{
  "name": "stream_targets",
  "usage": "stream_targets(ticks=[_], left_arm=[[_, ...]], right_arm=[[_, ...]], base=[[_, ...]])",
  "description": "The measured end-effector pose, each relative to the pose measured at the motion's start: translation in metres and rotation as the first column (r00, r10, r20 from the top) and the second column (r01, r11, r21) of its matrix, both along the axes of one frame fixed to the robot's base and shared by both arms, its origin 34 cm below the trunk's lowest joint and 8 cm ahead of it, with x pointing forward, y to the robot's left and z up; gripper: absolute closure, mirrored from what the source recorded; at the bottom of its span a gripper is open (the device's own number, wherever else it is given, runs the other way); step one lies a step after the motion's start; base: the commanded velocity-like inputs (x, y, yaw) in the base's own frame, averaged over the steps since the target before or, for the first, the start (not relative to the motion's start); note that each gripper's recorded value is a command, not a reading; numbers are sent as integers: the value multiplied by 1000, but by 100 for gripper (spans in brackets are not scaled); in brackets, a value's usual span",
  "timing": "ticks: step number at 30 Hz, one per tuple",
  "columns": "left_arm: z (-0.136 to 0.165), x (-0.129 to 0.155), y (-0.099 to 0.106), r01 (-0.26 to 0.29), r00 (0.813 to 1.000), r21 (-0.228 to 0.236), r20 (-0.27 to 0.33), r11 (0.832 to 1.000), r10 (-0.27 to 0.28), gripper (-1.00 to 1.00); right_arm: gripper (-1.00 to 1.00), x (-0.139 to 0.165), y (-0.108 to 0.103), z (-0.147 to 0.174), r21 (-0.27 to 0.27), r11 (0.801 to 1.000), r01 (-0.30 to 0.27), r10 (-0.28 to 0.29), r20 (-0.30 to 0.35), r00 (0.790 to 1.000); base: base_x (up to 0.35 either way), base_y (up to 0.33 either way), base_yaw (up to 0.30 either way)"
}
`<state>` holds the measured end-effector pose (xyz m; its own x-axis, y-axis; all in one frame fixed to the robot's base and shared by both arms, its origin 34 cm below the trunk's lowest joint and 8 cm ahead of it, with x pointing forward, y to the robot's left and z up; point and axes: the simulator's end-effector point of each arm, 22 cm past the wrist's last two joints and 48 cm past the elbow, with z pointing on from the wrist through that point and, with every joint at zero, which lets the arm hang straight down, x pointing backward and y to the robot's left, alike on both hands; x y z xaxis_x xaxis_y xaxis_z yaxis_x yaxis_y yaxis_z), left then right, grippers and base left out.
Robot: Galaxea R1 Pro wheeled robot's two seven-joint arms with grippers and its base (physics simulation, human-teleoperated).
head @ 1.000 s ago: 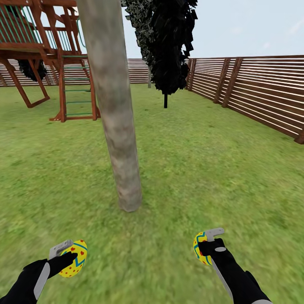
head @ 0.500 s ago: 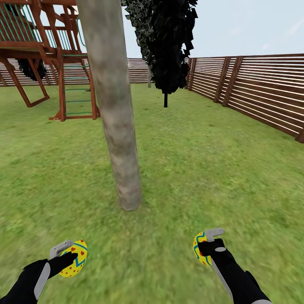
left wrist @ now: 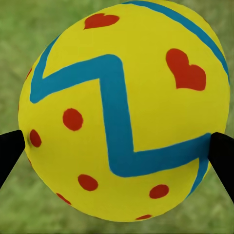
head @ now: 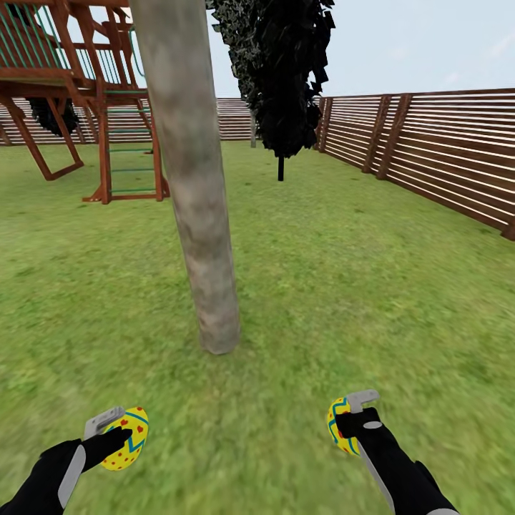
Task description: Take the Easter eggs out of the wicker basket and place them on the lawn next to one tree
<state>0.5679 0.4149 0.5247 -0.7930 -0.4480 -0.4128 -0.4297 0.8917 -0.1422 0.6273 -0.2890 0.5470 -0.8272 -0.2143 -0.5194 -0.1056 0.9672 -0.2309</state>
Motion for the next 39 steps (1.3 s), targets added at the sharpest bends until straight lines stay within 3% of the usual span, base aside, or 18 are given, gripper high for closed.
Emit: stream_targets(ticks=[39], left_arm=[[-76, -10, -2, 2, 1000, -4, -3, 1000, -2, 100]], right_arm=[[100, -8, 2, -74, -4, 1000, -11, 11, 0, 1000]], base=[[0, 0, 0]])
